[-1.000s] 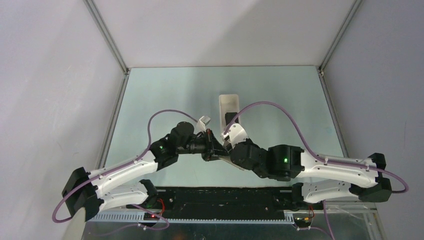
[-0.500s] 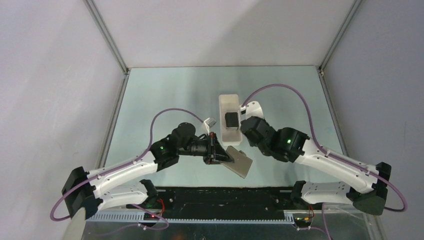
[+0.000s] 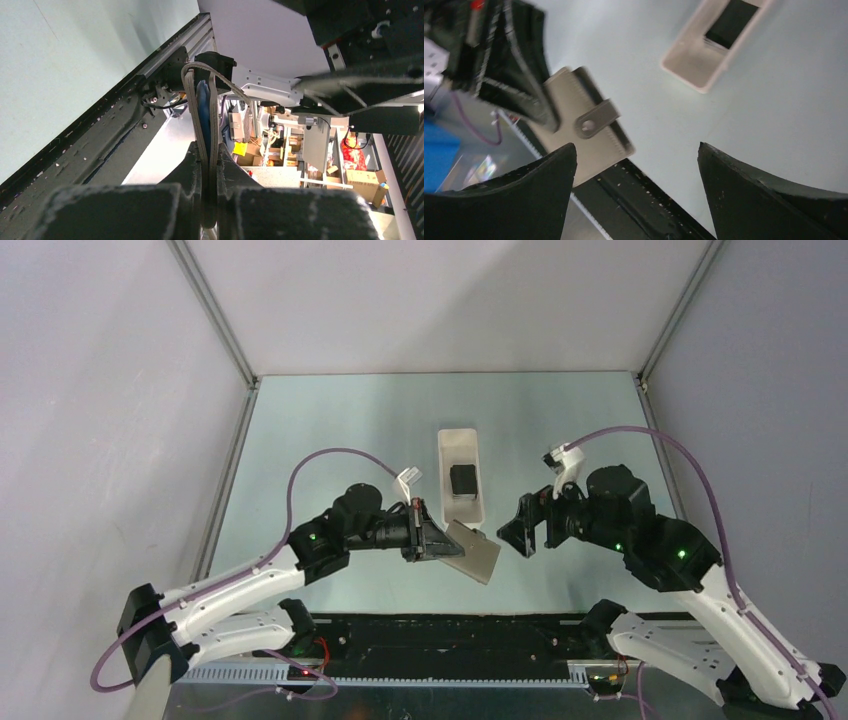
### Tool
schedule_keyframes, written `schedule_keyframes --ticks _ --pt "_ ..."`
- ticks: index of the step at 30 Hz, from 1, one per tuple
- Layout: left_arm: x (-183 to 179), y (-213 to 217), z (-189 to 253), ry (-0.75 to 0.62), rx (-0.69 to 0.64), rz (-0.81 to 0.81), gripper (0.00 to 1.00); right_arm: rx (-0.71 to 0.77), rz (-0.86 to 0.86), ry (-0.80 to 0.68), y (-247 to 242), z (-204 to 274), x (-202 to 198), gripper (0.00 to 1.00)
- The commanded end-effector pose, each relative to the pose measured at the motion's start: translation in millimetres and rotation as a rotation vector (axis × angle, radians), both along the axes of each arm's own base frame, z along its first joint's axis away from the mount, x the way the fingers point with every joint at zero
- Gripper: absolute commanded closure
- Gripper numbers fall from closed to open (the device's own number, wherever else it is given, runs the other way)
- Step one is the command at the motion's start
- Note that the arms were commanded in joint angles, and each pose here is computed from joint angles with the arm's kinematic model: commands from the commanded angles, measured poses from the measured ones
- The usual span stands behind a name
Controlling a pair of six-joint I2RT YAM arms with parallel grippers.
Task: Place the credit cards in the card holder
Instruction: Open the card holder at the center of the board.
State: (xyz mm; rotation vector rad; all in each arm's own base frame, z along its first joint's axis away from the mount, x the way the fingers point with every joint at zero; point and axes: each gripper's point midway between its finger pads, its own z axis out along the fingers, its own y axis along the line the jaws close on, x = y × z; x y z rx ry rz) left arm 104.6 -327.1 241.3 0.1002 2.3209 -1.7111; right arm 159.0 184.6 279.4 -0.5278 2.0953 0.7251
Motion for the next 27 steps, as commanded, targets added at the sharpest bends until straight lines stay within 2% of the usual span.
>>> schedule_keyframes --ticks 1,7,12,17,19,21,27 --pt "4.2 -3.8 28.2 -0.065 -0.049 0.000 1.00 0.030 0.214 -0.003 29.4 1.5 -25.6 0.06" --pt "-0.4 -7.4 34.6 -0.055 -0.060 -0.038 1.00 -0.082 0.225 -0.076 58.0 -13.6 -21.2 0.08" --pt "-1.7 -6.0 35.4 -0.058 -0.064 -0.038 1.00 -0.128 0.163 -0.053 71.8 -17.7 -2.9 0.38" --pt "-3.4 -3.6 31.2 -0.055 -0.060 -0.037 1.00 -0.043 0.115 -0.035 65.0 -2.4 14.2 0.44" --pt "-3.0 -2.7 32.4 -0.061 -0.063 -0.032 1.00 -0.036 0.100 -0.021 59.5 -2.9 19.8 0.51" --pt "-3.0 -2.2 33.0 -0.065 -0.065 -0.031 1.00 -0.029 0.092 -0.007 55.6 -4.0 23.2 0.66" --pt "-3.2 -1.1 36.3 -0.079 -0.071 -0.030 1.00 -0.006 0.094 0.037 50.4 -7.7 26.8 0.88"
